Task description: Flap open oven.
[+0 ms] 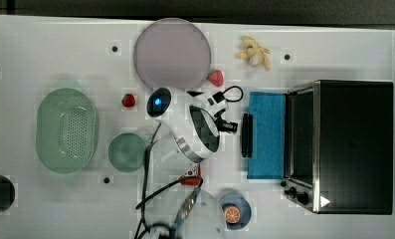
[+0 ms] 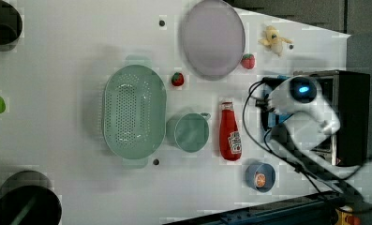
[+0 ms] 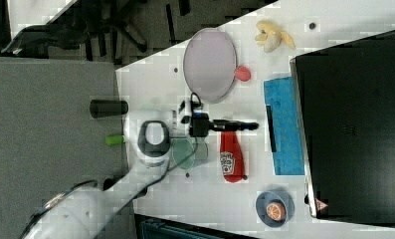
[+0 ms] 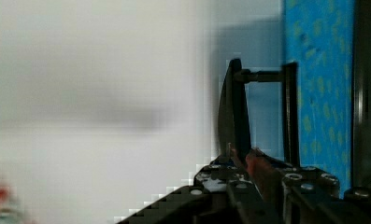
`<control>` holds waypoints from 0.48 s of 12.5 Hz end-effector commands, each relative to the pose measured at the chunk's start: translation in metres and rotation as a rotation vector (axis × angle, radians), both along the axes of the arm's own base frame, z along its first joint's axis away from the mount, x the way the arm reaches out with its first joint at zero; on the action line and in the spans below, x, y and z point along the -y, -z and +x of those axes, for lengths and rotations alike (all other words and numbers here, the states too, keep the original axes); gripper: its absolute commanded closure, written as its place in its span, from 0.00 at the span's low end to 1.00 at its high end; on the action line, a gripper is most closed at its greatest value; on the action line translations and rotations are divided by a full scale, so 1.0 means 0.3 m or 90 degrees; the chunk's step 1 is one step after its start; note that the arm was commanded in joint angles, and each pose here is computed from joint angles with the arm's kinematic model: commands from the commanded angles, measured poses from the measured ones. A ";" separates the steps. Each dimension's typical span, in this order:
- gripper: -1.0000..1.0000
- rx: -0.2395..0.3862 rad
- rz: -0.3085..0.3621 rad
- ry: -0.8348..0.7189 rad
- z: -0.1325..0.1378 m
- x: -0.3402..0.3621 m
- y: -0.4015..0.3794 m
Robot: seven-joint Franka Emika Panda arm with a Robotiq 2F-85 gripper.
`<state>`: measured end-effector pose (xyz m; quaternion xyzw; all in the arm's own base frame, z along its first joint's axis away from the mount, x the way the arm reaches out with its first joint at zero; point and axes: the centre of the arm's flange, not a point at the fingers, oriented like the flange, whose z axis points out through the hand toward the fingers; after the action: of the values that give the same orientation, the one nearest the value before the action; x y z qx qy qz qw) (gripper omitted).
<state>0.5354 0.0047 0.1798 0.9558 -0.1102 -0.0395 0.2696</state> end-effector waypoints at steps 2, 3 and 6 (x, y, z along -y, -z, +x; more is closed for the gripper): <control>0.83 0.173 0.118 0.190 0.108 0.018 -0.436; 0.83 0.185 0.156 0.241 0.099 0.025 -0.510; 0.83 0.220 0.271 0.363 0.056 0.054 -0.778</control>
<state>0.5556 0.0068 0.3977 0.9336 -0.3560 0.0248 0.0335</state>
